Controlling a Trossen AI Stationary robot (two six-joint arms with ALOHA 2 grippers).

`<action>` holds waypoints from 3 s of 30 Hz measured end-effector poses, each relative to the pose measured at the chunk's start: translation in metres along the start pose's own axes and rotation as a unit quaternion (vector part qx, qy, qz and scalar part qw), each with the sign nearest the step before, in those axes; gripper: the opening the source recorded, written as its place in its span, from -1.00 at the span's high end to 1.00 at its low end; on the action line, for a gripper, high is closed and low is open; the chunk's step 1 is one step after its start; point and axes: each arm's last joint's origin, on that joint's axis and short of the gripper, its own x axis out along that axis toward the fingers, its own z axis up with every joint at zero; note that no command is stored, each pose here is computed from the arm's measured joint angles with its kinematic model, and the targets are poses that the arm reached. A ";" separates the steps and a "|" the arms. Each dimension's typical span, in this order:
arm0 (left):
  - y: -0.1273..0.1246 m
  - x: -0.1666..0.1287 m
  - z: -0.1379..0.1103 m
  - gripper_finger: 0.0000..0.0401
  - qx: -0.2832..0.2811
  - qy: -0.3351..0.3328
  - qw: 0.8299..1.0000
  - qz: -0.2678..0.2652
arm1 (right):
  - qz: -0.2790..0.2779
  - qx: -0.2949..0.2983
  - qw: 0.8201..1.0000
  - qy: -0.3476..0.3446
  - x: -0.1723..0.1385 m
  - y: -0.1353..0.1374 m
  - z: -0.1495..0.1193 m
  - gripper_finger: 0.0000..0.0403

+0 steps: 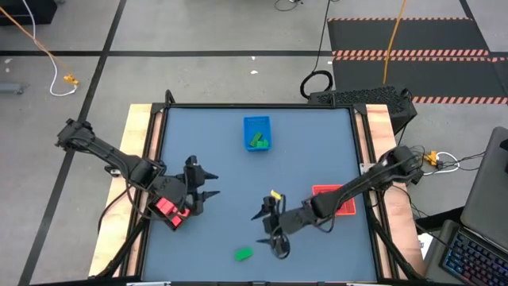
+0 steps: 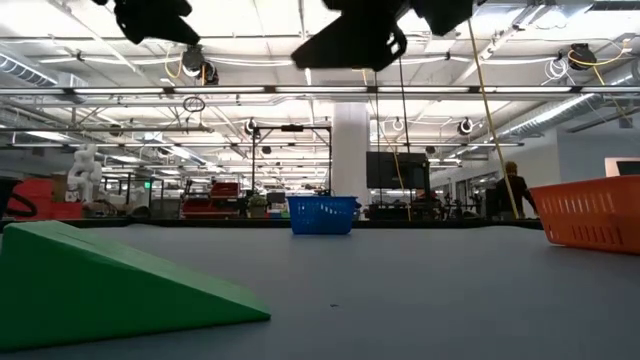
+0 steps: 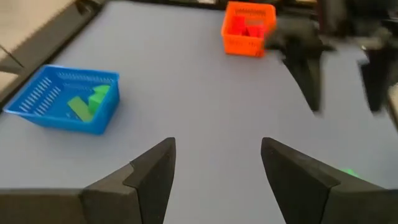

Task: Sort & place blocks by color
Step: Put the green block into the blue bin

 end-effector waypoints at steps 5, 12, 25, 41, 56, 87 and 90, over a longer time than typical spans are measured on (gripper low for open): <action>-0.005 0.010 0.005 -0.19 -0.014 -0.039 0.999 0.029 | 0.012 -0.011 1.000 0.010 0.029 0.017 0.001 -0.68; -0.024 0.032 0.009 -0.19 -0.038 -0.078 0.996 0.015 | 0.046 -0.015 0.999 0.016 0.062 0.034 0.007 -0.68; -0.047 0.052 -0.008 -0.19 -0.050 -0.054 0.997 0.001 | 0.064 -0.014 0.996 0.058 0.104 0.052 -0.020 -0.68; -0.052 0.049 -0.004 -0.19 -0.044 -0.077 0.996 -0.014 | 0.035 -0.004 0.996 0.084 0.117 0.044 -0.037 -0.52; -0.051 0.050 -0.004 -0.19 -0.039 -0.076 0.996 -0.012 | 0.037 -0.011 0.995 0.093 0.116 0.044 -0.039 0.42; -0.051 0.049 -0.004 -0.19 -0.044 -0.076 0.996 -0.013 | 0.017 -0.029 0.989 0.145 0.074 0.029 -0.007 0.42; -0.051 0.049 -0.004 -0.19 -0.045 -0.077 0.996 -0.014 | -0.002 -0.027 0.987 0.161 0.066 0.018 -0.002 0.42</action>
